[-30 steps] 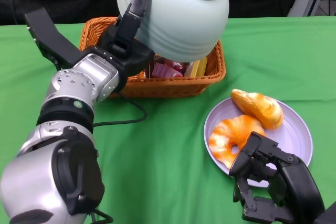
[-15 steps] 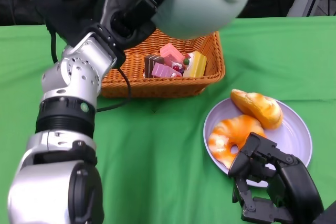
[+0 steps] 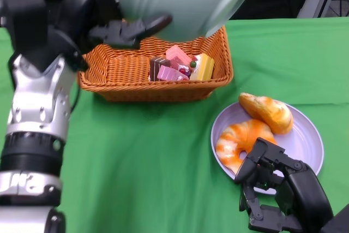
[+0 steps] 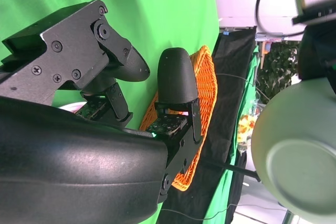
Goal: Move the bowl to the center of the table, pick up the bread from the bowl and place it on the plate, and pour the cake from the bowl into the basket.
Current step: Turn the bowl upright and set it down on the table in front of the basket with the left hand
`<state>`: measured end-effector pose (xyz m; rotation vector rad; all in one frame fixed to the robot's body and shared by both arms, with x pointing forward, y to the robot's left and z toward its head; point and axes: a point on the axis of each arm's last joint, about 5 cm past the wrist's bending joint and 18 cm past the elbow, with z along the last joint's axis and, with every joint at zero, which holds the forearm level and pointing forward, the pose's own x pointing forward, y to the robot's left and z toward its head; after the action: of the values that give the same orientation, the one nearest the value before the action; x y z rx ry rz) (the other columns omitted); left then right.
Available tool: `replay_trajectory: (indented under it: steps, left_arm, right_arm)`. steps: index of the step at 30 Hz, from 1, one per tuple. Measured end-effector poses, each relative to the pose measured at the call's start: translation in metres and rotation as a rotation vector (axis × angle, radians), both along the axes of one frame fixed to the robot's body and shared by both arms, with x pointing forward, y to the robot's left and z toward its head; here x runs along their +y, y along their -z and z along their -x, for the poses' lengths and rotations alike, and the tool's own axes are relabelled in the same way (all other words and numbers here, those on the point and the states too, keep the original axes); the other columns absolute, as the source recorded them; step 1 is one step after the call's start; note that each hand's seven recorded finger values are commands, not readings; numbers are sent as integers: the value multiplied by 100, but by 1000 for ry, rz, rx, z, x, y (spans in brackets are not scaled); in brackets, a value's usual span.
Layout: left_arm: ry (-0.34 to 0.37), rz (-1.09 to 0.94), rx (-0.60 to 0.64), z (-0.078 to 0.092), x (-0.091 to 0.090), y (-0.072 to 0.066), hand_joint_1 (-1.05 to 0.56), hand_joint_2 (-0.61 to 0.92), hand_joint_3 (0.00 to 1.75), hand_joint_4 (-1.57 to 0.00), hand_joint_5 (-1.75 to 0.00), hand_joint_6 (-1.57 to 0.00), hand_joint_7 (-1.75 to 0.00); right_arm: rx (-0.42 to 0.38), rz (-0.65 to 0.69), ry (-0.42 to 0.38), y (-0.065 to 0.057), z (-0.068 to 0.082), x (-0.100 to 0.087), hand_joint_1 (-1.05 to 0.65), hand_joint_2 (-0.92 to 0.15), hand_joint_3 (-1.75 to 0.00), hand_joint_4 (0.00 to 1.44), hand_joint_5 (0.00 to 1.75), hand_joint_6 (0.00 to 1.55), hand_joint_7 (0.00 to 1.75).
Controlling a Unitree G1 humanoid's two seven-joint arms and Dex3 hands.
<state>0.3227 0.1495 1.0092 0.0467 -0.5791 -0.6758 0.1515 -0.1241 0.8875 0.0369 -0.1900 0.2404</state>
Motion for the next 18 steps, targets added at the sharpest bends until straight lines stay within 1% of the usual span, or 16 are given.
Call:
replay_trajectory:
  steps: [3, 7, 8, 10, 11, 13, 17, 18]
  left_arm:
    - [-22, -37, -94, 7, 13, 5, -22, 64, 101, -80, -175, -71, -145]
    - [-65, -107, -238, 16, 29, 6, -16, 67, 96, -78, -175, -72, -140]
    - [-77, -124, -281, 18, 32, 6, -12, 65, 98, -79, -175, -72, -141]
    - [-99, -172, -372, 23, 37, 8, -10, 64, 100, -80, -175, -72, -142]
    - [-108, -193, -408, 26, 40, 9, -8, 57, 110, -80, -175, -73, -143]
    - [-126, -246, -462, 30, 47, 12, -6, 50, 117, -81, -173, -77, -140]
    - [-166, -313, -559, 38, 62, 22, -2, 47, 119, -80, -172, -80, -134]
    - [-174, -321, -578, 39, 64, 25, -4, 48, 117, -82, -168, -81, -133]
  right_arm:
    - [-6, -1, -1, -1, 0, 0, 0, -54, -121, 78, 175, 58, 161]
    - [-18, -2, -5, -3, 0, 0, -1, -55, -119, 78, 175, 58, 161]
    - [-17, -2, -5, -3, 0, 0, -1, -56, -119, 79, 175, 58, 160]
    - [-17, -4, -5, -3, 0, 0, -1, -56, -119, 79, 175, 58, 160]
    - [-17, -4, -6, -3, 0, 0, -1, -56, -118, 79, 175, 57, 160]
    - [-17, -4, -8, -3, 0, 0, -1, -56, -118, 79, 175, 57, 160]
    - [-17, -12, -10, -3, 0, -1, -3, -58, -114, 77, 175, 57, 160]
    - [-17, -13, -9, -3, 0, -1, -2, -58, -114, 77, 175, 56, 160]
